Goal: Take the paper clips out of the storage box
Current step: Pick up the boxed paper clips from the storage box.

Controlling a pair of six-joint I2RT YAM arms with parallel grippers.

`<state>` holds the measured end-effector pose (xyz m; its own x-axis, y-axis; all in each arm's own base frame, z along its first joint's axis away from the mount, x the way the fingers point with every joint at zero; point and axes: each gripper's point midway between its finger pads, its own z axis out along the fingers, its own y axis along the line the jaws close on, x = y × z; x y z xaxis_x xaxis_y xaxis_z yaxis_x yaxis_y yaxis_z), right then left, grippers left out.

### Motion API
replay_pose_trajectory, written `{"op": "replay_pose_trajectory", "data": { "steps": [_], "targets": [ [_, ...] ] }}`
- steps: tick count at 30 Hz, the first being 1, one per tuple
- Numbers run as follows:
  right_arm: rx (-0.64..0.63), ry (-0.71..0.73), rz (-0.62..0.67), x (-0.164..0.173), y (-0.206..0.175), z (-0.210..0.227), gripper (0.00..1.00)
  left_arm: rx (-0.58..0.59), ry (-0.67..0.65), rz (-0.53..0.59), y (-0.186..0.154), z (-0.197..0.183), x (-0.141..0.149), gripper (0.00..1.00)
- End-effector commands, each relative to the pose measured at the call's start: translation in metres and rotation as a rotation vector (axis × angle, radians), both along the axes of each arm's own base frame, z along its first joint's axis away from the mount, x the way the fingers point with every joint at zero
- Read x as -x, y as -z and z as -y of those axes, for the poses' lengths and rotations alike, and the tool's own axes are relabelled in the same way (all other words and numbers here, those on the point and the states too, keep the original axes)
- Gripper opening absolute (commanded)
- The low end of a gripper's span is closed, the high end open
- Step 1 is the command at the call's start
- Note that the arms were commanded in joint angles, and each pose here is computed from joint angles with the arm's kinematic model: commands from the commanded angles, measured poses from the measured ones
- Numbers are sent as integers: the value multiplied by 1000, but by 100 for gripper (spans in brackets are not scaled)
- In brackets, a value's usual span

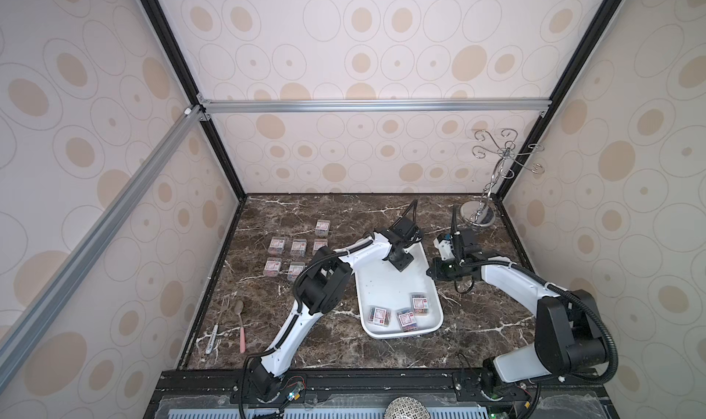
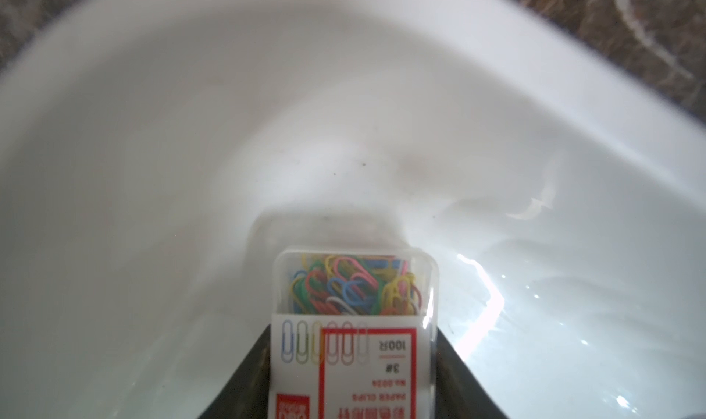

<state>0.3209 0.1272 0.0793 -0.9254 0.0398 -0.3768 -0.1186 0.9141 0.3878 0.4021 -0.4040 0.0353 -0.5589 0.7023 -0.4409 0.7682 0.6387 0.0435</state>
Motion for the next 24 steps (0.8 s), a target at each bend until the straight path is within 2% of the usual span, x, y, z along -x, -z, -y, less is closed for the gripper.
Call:
{"op": "replay_pose_trajectory", "data": {
  "steps": [1, 10, 24],
  "targets": [
    [32, -23, -54, 14, 12, 2, 8, 30, -16, 61, -50, 1, -5, 52],
    [35, -21, -52, 14, 12, 3, 7, 35, -31, 109, -85, -5, -10, 52],
    [39, -23, -50, 15, 12, 4, 8, 64, -78, 144, -117, -24, -30, 52]
  ]
}}
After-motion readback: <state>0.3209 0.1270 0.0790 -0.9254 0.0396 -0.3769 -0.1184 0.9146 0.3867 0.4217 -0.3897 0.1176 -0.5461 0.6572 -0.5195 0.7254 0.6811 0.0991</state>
